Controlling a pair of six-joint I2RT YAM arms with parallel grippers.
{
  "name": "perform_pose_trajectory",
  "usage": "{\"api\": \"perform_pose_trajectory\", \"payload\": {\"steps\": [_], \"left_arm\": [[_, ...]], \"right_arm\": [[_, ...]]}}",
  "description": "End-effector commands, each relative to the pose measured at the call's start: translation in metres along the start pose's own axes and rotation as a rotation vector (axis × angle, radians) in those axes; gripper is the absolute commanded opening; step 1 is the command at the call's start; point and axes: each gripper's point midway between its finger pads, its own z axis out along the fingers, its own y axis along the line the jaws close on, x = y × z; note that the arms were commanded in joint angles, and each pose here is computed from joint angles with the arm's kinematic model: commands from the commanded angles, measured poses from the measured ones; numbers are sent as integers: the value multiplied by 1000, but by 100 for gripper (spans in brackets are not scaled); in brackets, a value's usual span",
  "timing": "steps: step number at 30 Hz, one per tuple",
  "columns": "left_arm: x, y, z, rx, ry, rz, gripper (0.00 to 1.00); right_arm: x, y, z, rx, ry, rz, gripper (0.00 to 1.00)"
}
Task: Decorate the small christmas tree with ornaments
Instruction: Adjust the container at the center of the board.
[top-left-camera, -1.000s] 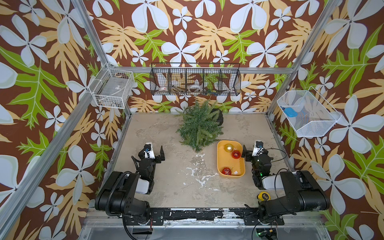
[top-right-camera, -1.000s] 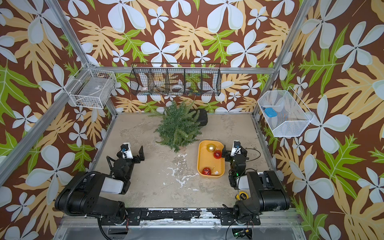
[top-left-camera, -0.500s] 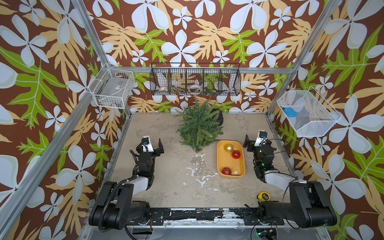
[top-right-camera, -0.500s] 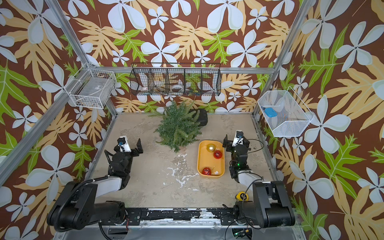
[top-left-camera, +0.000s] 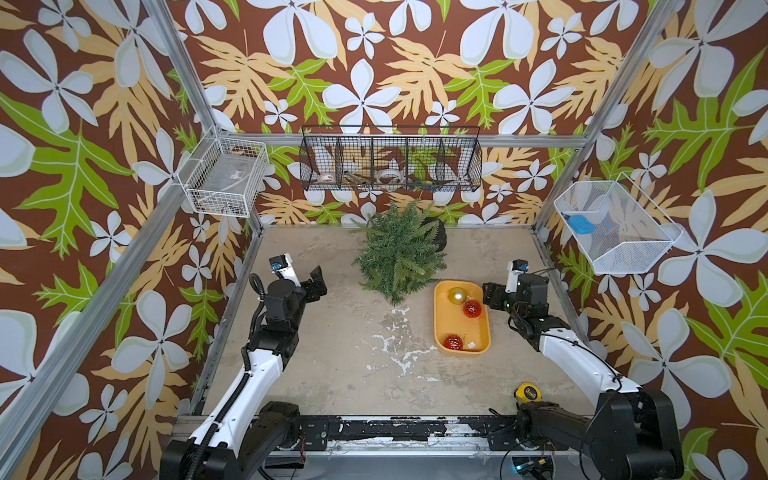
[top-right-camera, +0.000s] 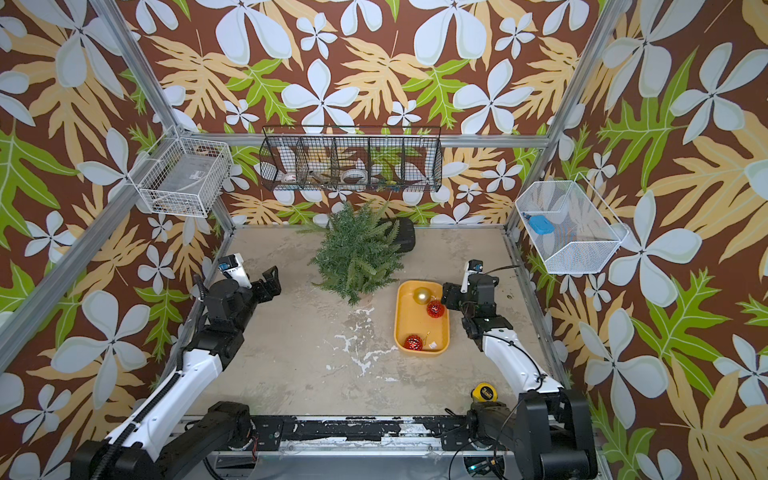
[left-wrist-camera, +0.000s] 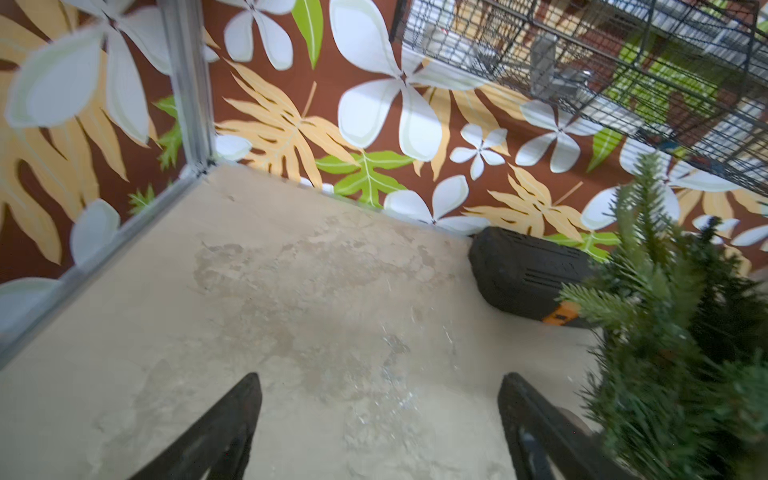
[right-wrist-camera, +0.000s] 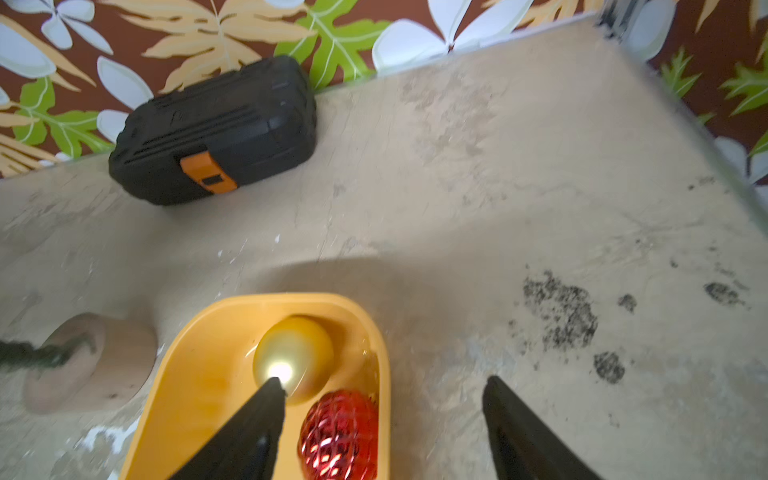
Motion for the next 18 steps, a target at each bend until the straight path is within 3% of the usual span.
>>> {"api": "perform_pose_trajectory", "payload": {"steps": [1, 7, 18], "left_arm": [[43, -24, -7, 152, 225, 16, 79], [45, -35, -12, 217, 244, 2, 78], [44, -37, -14, 231, 235, 1, 78]], "right_arm": [[29, -2, -8, 4, 133, -3, 59], [46, 6, 3, -52, 218, -13, 40], [70, 0, 24, -39, 307, -13, 17]]}}
